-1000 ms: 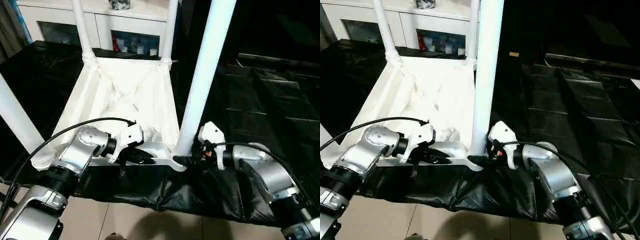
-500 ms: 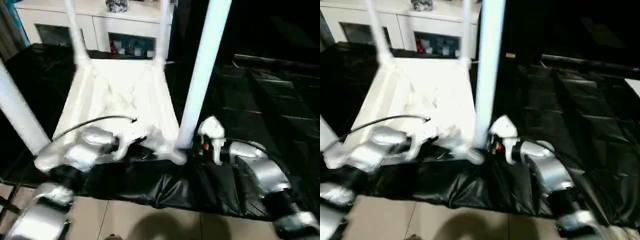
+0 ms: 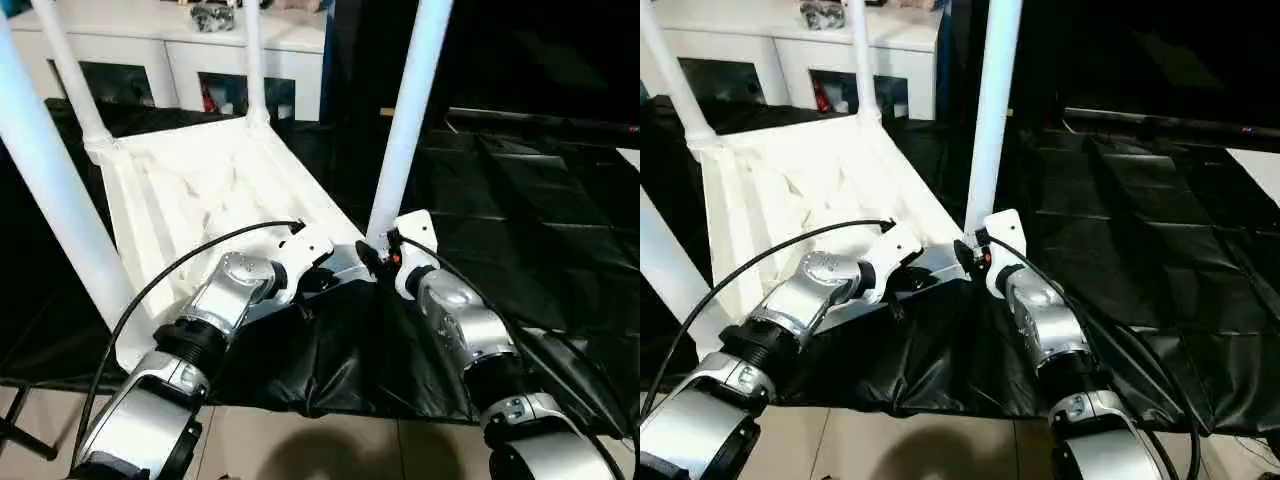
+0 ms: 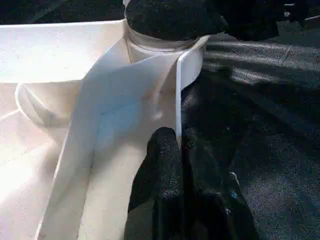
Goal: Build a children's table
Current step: Rotate leg to tighten
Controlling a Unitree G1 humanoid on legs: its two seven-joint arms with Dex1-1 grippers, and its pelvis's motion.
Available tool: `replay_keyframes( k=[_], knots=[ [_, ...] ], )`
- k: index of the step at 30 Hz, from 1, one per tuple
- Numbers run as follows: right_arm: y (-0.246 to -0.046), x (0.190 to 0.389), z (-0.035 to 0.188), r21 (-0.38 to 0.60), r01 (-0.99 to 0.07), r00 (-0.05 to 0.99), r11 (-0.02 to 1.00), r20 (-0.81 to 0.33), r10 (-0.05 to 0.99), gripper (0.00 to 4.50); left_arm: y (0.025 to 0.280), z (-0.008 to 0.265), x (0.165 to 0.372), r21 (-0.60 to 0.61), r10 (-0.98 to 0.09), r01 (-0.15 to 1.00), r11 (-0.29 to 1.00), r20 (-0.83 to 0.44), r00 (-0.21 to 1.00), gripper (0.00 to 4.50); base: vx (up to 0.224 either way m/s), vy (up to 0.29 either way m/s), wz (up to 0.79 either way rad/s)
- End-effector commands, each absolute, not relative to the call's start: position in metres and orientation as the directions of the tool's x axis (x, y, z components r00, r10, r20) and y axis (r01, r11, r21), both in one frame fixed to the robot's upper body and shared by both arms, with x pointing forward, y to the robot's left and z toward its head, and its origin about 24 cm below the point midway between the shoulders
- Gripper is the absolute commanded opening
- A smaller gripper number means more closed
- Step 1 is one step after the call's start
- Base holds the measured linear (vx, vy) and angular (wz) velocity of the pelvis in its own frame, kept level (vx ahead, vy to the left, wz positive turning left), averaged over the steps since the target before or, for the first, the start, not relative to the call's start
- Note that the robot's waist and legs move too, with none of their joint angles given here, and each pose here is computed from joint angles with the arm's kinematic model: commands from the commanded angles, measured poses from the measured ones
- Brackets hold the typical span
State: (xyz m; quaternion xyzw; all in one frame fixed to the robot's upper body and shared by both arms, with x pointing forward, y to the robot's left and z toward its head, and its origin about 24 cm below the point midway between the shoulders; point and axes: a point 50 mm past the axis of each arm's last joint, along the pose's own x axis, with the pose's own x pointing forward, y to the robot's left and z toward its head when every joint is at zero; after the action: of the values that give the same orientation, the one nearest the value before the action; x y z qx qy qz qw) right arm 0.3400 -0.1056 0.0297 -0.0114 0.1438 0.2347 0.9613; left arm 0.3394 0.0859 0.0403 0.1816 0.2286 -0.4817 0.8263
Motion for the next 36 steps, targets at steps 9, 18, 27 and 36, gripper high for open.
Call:
replay_keyframes(
  k=[9, 18, 27, 36],
  knots=[
    [-0.104, 0.320, 0.027, 0.008, -0.762, 0.620, 0.647, -0.276, 0.734, 3.87, 0.087, 0.049, 0.322, 0.073, -0.860, 0.970, 0.234, -0.451, 0.241, 0.00, 0.006, -0.001, 0.01],
    [-0.132, 0.302, 0.033, 0.000, -0.933, 0.333, 0.360, -0.382, 0.862, 3.87, 0.106, 0.055, 0.314, 0.025, -0.893, 0.997, 0.078, -0.443, 0.081, 0.00, 0.023, -0.005, 0.02],
    [-0.134, 0.299, 0.034, 0.025, -0.959, 0.247, 0.282, -0.414, 0.876, 3.23, 0.115, 0.056, 0.308, -0.010, -0.891, 1.000, 0.000, -0.455, -0.004, 0.00, 0.000, 0.000, 0.00],
    [-0.131, 0.294, 0.032, 0.114, -0.962, 0.189, 0.248, -0.379, 0.906, 2.73, 0.120, 0.055, 0.308, -0.050, -0.892, 0.999, 0.001, -0.452, -0.022, 0.00, 0.000, 0.000, 0.00]
  ],
)
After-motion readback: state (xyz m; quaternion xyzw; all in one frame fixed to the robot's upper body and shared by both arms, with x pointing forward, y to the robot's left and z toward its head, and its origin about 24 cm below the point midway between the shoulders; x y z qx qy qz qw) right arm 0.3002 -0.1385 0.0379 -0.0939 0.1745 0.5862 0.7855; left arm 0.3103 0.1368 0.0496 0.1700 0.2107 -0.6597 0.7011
